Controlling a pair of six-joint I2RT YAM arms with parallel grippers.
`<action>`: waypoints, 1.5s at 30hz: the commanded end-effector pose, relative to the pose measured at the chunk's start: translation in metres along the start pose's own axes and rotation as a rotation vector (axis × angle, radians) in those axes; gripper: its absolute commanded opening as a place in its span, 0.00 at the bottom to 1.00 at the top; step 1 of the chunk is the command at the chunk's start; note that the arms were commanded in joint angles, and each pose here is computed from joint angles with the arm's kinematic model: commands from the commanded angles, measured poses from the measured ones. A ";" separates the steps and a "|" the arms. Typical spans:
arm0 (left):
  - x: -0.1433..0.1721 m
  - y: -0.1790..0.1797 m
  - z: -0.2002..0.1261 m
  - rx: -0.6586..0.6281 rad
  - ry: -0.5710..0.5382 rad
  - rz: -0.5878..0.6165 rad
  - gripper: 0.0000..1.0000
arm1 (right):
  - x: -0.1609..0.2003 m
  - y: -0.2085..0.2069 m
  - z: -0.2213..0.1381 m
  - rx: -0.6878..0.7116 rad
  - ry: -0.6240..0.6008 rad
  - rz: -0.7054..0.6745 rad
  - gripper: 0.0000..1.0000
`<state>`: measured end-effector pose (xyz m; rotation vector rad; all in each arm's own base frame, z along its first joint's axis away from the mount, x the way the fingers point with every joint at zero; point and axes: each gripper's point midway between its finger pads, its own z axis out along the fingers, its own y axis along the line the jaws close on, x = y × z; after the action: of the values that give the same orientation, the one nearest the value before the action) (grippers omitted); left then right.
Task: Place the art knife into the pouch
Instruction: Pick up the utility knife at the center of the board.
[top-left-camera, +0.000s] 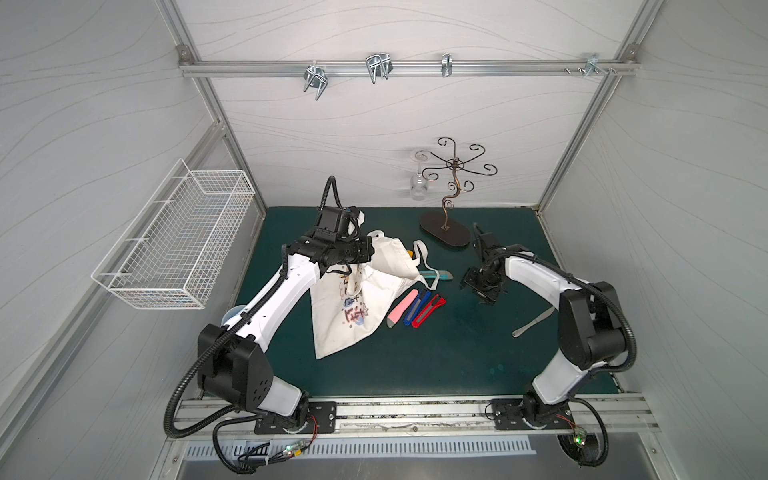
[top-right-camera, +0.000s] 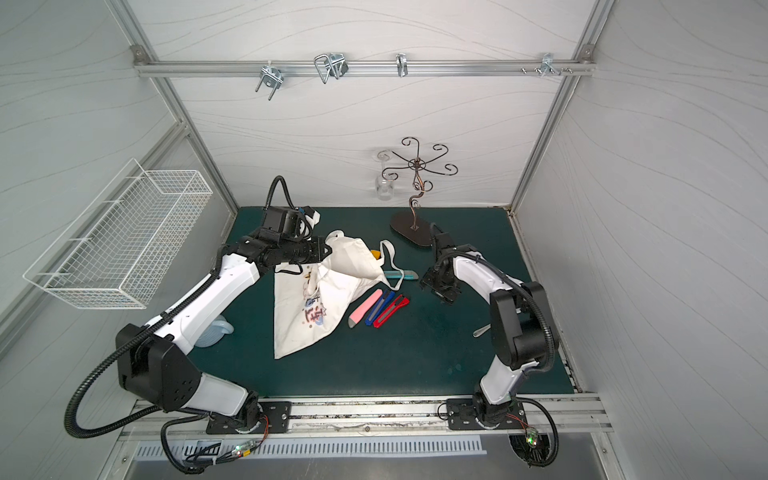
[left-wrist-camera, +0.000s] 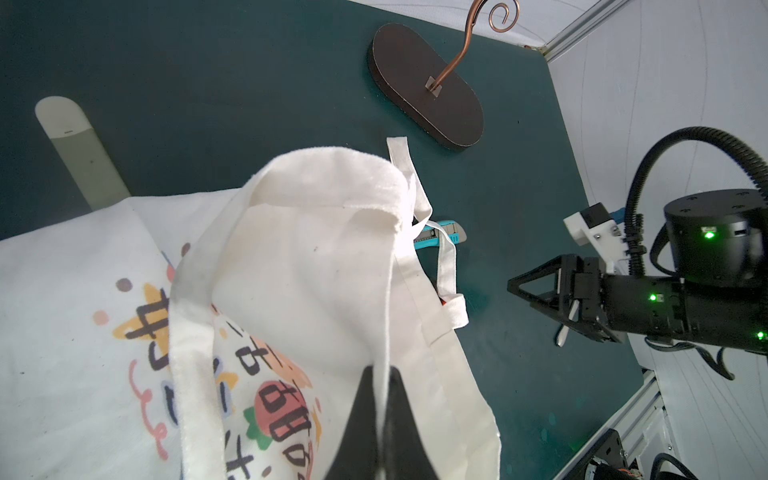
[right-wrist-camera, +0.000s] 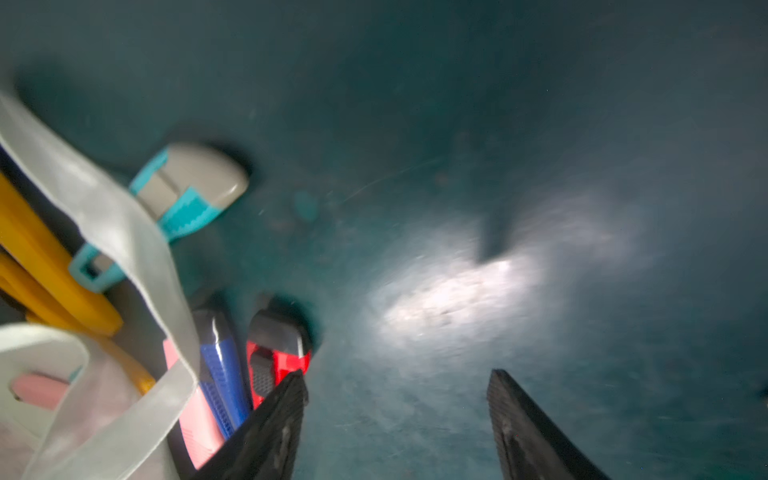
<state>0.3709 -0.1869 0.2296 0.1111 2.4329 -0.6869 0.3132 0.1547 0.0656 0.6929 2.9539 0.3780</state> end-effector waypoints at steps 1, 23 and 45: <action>-0.026 -0.015 -0.012 0.034 -0.082 0.036 0.00 | 0.016 0.027 0.005 -0.030 0.020 -0.017 0.72; -0.024 -0.015 -0.015 0.032 -0.083 0.043 0.00 | 0.082 0.078 0.047 0.045 0.089 -0.192 0.59; -0.024 -0.016 -0.014 0.038 -0.084 0.042 0.00 | 0.096 0.061 0.059 0.099 0.116 -0.225 0.52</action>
<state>0.3708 -0.1869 0.2296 0.1117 2.4328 -0.6872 0.2674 0.2688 0.0286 0.3381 3.1106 0.3310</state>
